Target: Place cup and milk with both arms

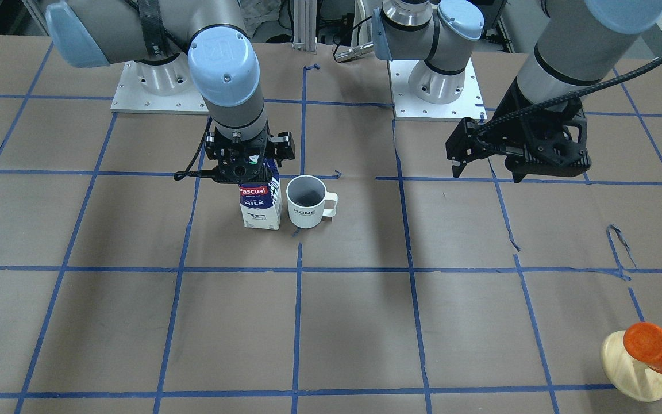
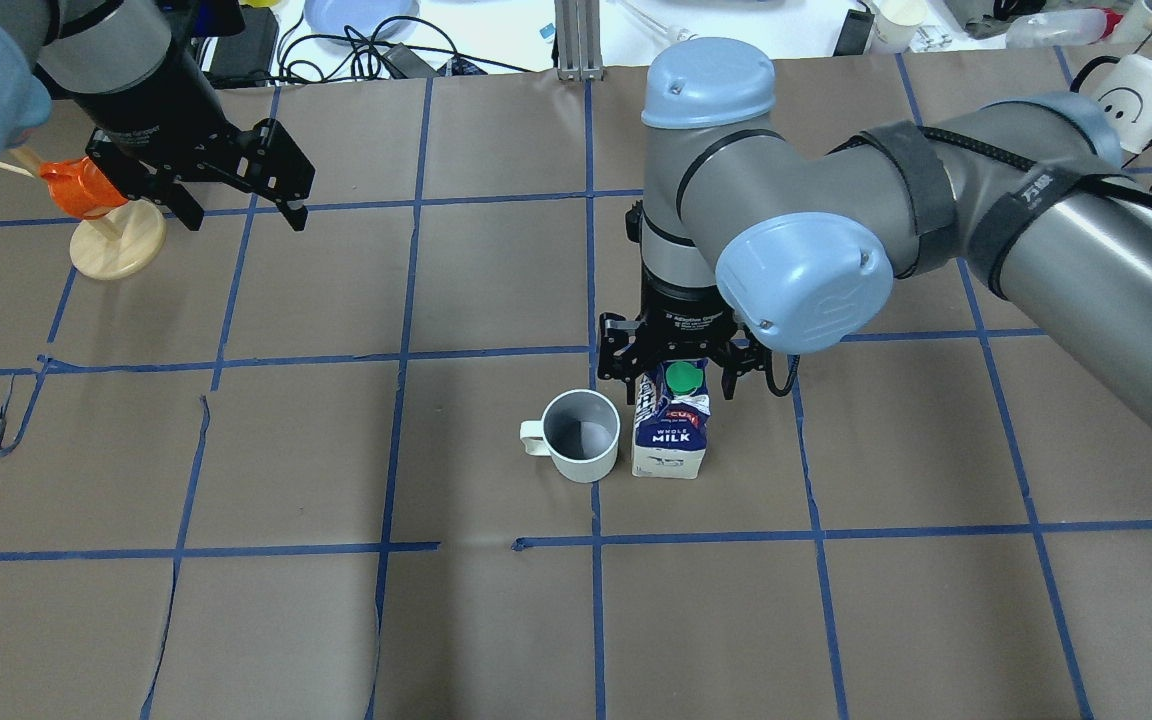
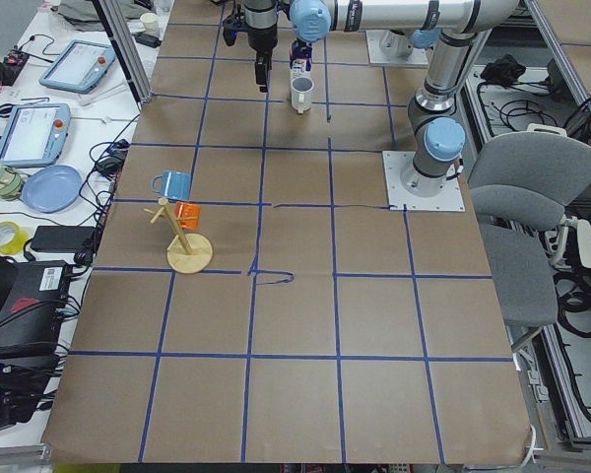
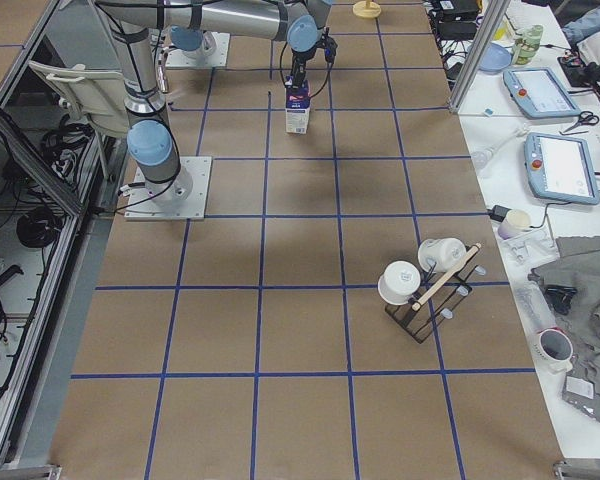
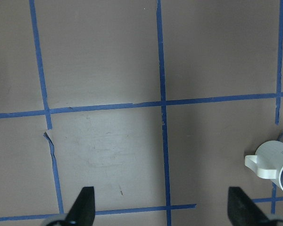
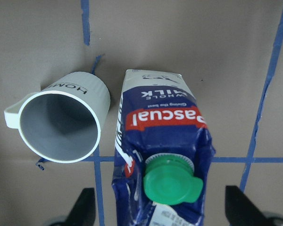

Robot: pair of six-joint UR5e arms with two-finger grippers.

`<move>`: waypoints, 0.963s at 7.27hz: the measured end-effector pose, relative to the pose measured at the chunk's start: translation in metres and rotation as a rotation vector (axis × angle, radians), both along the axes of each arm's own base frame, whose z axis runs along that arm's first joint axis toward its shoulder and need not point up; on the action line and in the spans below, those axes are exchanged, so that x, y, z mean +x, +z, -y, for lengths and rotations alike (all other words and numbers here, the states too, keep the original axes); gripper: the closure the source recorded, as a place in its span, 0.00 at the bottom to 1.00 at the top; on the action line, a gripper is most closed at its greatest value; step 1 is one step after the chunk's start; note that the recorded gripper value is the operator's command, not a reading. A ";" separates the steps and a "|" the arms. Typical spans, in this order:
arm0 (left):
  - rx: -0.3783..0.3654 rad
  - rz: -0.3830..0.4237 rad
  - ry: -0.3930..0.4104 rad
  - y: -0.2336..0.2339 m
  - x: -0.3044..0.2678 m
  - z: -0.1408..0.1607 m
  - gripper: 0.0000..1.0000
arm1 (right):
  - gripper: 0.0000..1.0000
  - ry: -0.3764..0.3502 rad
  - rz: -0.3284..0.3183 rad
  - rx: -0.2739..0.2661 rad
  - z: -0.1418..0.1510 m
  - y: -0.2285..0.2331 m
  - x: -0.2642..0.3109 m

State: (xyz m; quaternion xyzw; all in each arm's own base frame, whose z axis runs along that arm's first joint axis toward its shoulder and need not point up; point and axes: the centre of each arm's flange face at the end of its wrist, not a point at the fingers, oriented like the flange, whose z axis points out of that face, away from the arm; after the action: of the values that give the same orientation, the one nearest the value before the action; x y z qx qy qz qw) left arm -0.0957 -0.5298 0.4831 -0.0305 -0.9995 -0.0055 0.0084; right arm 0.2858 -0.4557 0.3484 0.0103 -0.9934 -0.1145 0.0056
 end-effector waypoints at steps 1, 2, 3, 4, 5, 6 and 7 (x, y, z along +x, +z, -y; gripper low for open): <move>-0.003 -0.001 0.000 0.001 0.000 -0.001 0.00 | 0.00 0.003 -0.018 -0.028 0.007 0.017 -0.003; -0.005 -0.001 0.000 0.002 0.000 -0.001 0.00 | 0.00 0.004 -0.027 -0.053 0.013 0.045 -0.004; -0.007 -0.002 -0.001 0.003 -0.001 -0.002 0.00 | 0.00 0.005 -0.033 -0.076 0.016 0.081 -0.005; -0.008 -0.002 -0.002 0.004 -0.001 -0.002 0.00 | 0.00 0.008 -0.044 -0.102 0.016 0.117 -0.007; -0.008 -0.002 -0.001 0.004 -0.001 -0.002 0.00 | 0.00 0.009 -0.054 -0.128 0.015 0.141 -0.010; -0.008 -0.002 -0.001 0.003 -0.001 -0.002 0.00 | 0.00 0.007 -0.052 -0.161 0.015 0.155 -0.011; -0.007 -0.002 -0.001 0.003 -0.001 -0.002 0.00 | 0.00 -0.001 -0.042 -0.212 0.021 0.163 -0.013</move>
State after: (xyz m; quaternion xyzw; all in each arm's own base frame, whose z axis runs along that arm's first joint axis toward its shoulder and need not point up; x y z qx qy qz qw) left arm -0.0966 -0.5281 0.4861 -0.0312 -0.9995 -0.0019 0.0092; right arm 0.2726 -0.4763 0.5116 0.0068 -0.9996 -0.0087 0.0274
